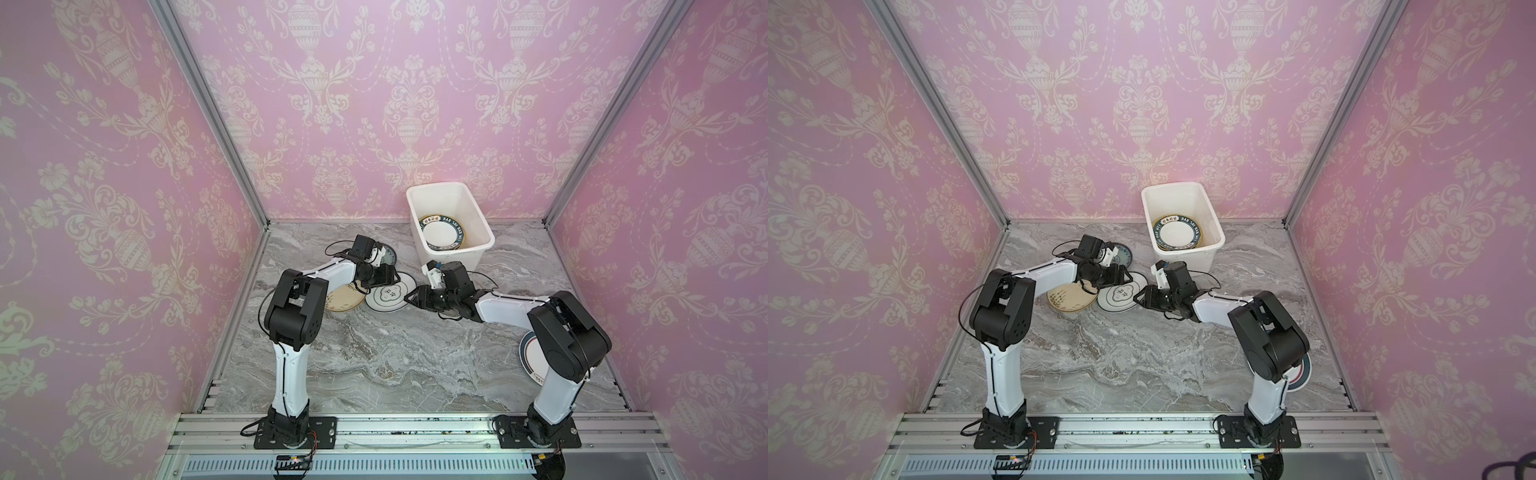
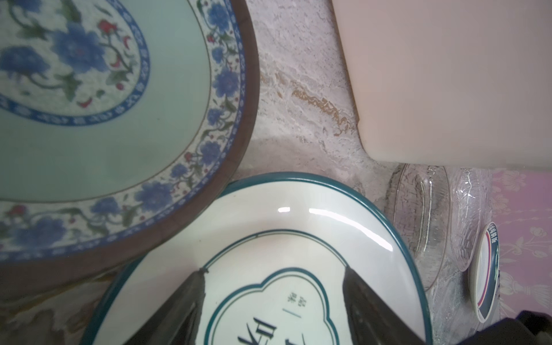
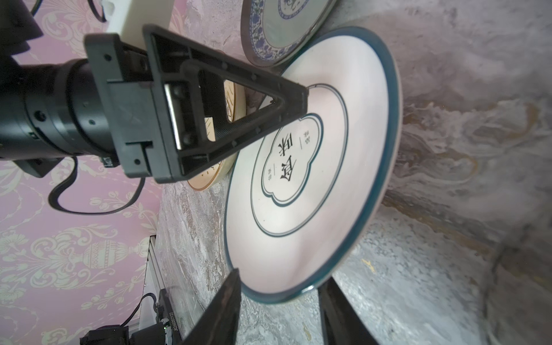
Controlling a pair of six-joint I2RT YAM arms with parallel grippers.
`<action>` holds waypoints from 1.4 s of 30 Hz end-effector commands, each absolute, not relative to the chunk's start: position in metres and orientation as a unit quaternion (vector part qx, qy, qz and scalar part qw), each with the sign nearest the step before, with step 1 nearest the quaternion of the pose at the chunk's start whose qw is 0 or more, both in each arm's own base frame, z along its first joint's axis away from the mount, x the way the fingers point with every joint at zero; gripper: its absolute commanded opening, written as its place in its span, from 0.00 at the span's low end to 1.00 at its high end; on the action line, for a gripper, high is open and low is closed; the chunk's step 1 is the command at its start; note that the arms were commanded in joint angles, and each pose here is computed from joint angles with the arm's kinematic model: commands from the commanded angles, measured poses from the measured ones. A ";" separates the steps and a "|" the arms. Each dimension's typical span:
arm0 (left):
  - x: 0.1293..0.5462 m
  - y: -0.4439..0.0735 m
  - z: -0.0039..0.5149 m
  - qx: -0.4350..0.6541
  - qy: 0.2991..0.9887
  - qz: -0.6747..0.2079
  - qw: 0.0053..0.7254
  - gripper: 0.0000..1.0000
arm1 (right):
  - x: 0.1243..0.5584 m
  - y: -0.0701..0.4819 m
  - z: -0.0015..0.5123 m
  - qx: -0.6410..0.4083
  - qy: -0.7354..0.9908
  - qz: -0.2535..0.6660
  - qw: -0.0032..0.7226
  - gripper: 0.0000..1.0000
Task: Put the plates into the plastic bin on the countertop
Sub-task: 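Tilt the white plate up with the right gripper while the left gripper holds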
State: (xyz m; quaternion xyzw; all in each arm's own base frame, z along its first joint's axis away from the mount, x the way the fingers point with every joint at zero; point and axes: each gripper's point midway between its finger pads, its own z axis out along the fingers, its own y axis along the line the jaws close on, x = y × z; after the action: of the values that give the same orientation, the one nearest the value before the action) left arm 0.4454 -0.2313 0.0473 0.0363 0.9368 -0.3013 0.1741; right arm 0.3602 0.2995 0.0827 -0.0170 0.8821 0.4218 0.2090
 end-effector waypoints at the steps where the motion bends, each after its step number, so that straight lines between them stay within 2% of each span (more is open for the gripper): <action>1: 0.425 -0.223 0.025 0.018 0.949 -0.288 0.127 0.75 | 0.367 0.303 0.082 -0.011 0.885 0.417 0.207 0.34; 11: 0.424 -0.224 0.024 0.018 0.948 -0.292 0.125 0.75 | 0.367 0.300 0.078 -0.004 0.890 0.408 0.205 0.10; 17: 0.426 -0.227 0.031 0.022 0.946 -0.296 0.133 0.75 | 0.364 0.299 0.077 -0.004 0.893 0.405 0.198 0.02; 32: 0.426 -0.231 0.100 0.073 0.926 -0.313 0.200 0.78 | 0.334 0.278 0.078 -0.038 0.900 0.398 0.174 0.00; 42: 0.412 -0.229 0.110 0.100 0.918 -0.319 0.213 0.78 | 0.320 0.272 0.076 -0.061 0.903 0.391 0.165 0.00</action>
State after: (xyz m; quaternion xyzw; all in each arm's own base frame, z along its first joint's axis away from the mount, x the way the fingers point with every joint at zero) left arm 0.4204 -0.2271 0.1024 0.0724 0.9236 -0.3145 0.2069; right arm 0.3327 0.2722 0.0676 -0.0248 0.9067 0.3873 0.1651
